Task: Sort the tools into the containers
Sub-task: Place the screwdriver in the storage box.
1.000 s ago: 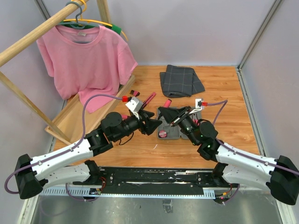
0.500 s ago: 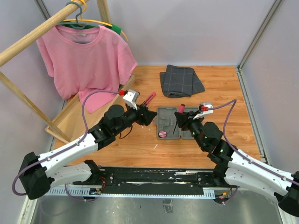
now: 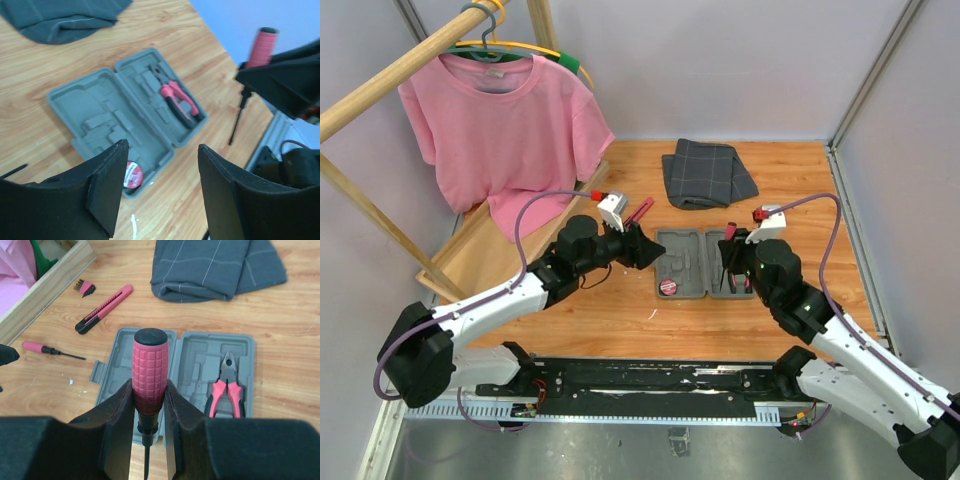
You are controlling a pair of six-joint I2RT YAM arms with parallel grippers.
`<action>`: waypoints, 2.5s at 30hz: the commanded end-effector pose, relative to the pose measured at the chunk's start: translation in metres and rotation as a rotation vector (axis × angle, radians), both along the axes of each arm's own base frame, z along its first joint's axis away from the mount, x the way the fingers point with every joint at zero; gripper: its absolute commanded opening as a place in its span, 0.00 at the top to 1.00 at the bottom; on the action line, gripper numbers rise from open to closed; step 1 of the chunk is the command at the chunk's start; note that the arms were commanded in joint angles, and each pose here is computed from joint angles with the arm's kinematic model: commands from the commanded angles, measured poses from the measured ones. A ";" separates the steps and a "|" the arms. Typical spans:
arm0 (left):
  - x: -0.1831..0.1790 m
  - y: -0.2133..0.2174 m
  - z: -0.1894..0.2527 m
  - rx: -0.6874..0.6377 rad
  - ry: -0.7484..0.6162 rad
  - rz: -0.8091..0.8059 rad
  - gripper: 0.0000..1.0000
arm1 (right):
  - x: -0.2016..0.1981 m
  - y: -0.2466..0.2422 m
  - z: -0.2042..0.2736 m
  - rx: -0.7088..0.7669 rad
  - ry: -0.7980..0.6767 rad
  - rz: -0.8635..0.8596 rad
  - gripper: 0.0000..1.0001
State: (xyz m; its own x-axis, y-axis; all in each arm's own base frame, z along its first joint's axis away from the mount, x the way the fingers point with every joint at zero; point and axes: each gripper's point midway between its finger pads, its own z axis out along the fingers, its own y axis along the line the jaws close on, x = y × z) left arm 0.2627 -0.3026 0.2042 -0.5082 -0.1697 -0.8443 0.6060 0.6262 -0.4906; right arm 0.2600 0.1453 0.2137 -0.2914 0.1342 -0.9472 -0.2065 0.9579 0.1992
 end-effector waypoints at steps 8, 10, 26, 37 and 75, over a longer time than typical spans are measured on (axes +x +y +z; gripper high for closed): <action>-0.058 -0.057 0.019 -0.125 -0.036 -0.282 0.38 | 0.008 0.044 0.031 0.309 0.034 0.194 0.93; -0.061 -0.062 0.017 -0.133 -0.028 -0.295 0.38 | 0.006 0.051 0.038 0.349 0.032 0.226 0.93; -0.075 -0.080 0.023 -0.165 -0.032 -0.375 0.49 | -0.003 0.080 0.057 0.572 0.066 0.367 0.93; -0.075 -0.078 0.022 -0.167 -0.020 -0.365 0.96 | -0.005 0.086 0.052 0.564 0.098 0.395 0.91; -0.076 -0.077 0.018 -0.164 -0.008 -0.364 0.99 | -0.001 0.053 0.063 0.620 -0.054 0.252 0.78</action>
State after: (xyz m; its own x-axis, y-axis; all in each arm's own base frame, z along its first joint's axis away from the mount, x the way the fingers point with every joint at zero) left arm 0.1935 -0.3754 0.2108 -0.5788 -0.1070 -0.8084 0.7441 0.3363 -0.5773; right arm 0.2524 0.2057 0.2683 -0.3909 0.5616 -0.7292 -0.4274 0.5909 0.6842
